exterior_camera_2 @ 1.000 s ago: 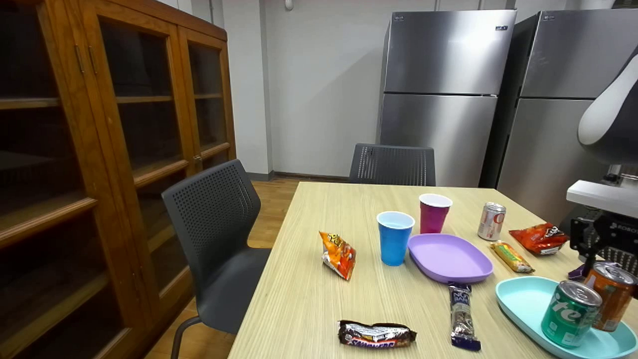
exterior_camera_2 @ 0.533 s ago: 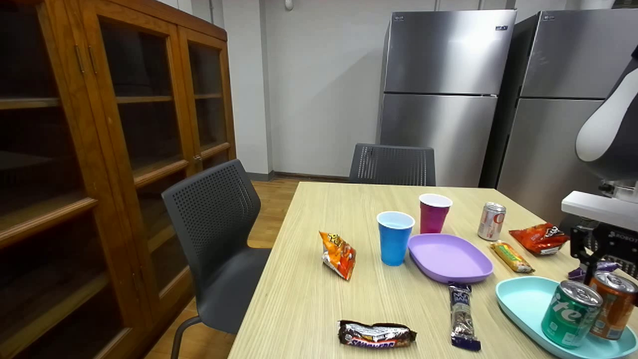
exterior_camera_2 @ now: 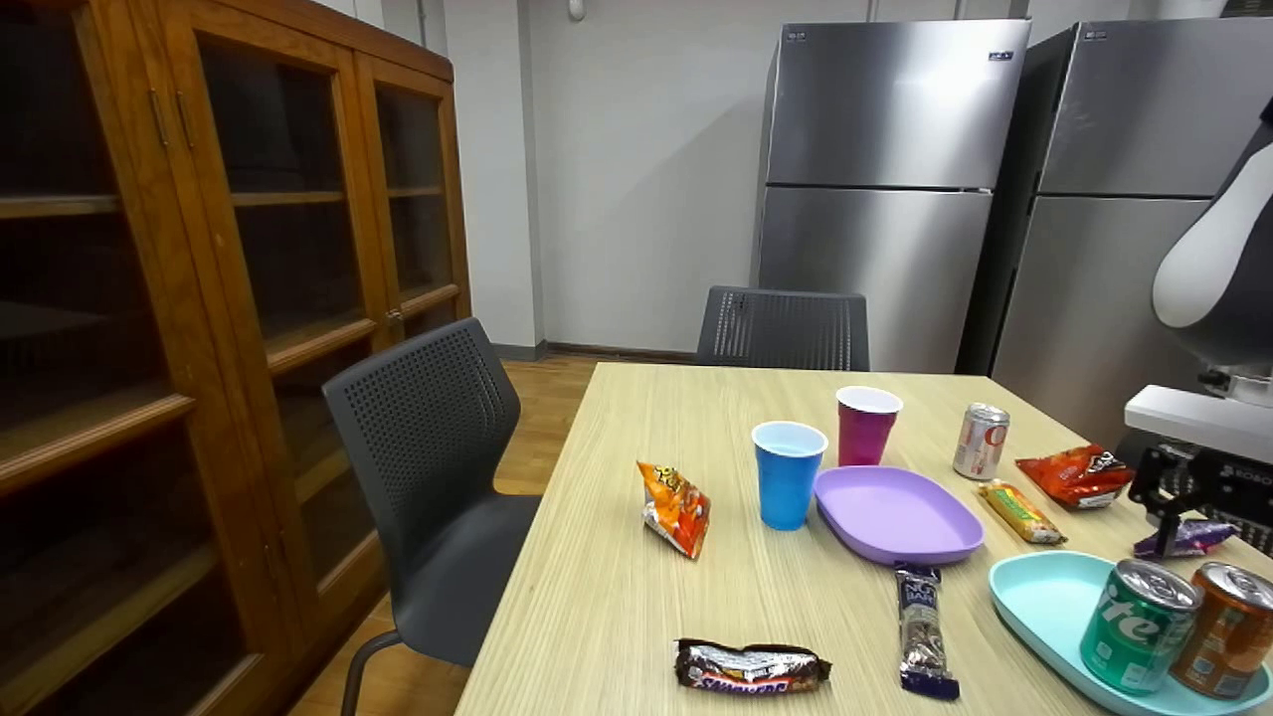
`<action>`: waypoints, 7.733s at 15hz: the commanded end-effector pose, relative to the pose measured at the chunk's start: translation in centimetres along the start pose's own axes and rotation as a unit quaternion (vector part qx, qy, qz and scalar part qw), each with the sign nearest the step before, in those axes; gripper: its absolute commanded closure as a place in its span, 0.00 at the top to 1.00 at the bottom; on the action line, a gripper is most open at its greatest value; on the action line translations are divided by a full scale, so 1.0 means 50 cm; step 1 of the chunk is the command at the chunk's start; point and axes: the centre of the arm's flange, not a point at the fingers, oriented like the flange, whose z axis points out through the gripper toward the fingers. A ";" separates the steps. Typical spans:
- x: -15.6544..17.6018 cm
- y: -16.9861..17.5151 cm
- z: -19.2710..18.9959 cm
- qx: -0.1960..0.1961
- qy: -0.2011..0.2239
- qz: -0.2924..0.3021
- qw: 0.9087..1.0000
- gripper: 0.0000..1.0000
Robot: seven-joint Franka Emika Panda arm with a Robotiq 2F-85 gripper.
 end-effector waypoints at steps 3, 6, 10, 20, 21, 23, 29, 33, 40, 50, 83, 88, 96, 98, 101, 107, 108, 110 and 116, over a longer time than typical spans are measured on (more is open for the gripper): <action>0.010 0.030 -0.090 -0.025 0.029 -0.033 0.999 1.00; 0.028 0.043 -0.120 -0.031 0.043 -0.066 0.996 1.00; 0.032 0.037 -0.148 -0.018 0.041 -0.100 0.994 1.00; 0.038 0.025 -0.129 -0.015 0.047 -0.091 0.995 1.00; 0.038 0.025 -0.129 -0.015 0.047 -0.091 0.995 1.00; 0.038 0.011 -0.128 -0.007 0.055 -0.105 0.993 1.00; 0.054 -0.070 -0.107 -0.011 0.073 -0.147 0.986 1.00; 0.083 -0.128 -0.078 -0.026 0.083 -0.186 0.979 1.00; 0.124 -0.210 -0.022 -0.015 0.082 -0.296 0.952 1.00; 0.152 -0.309 0.054 0.037 0.055 -0.383 0.921 1.00; 0.188 -0.347 0.109 0.044 0.061 -0.424 0.902 1.00; 0.197 -0.364 0.125 0.041 0.060 -0.425 0.902 1.00; 0.211 -0.373 0.144 0.042 0.060 -0.423 0.903 0.75; 0.213 -0.373 0.145 0.041 0.061 -0.423 0.903 0.66; 0.213 -0.373 0.149 0.040 0.061 -0.424 0.903 0.42; 0.203 -0.357 0.114 0.043 0.062 -0.436 0.897 0.17; 0.204 -0.352 0.106 0.046 0.060 -0.438 0.896 0.17; 0.202 -0.344 0.089 0.048 0.062 -0.440 0.895 0.17; 0.173 -0.330 0.058 0.056 0.065 -0.451 0.888 0.17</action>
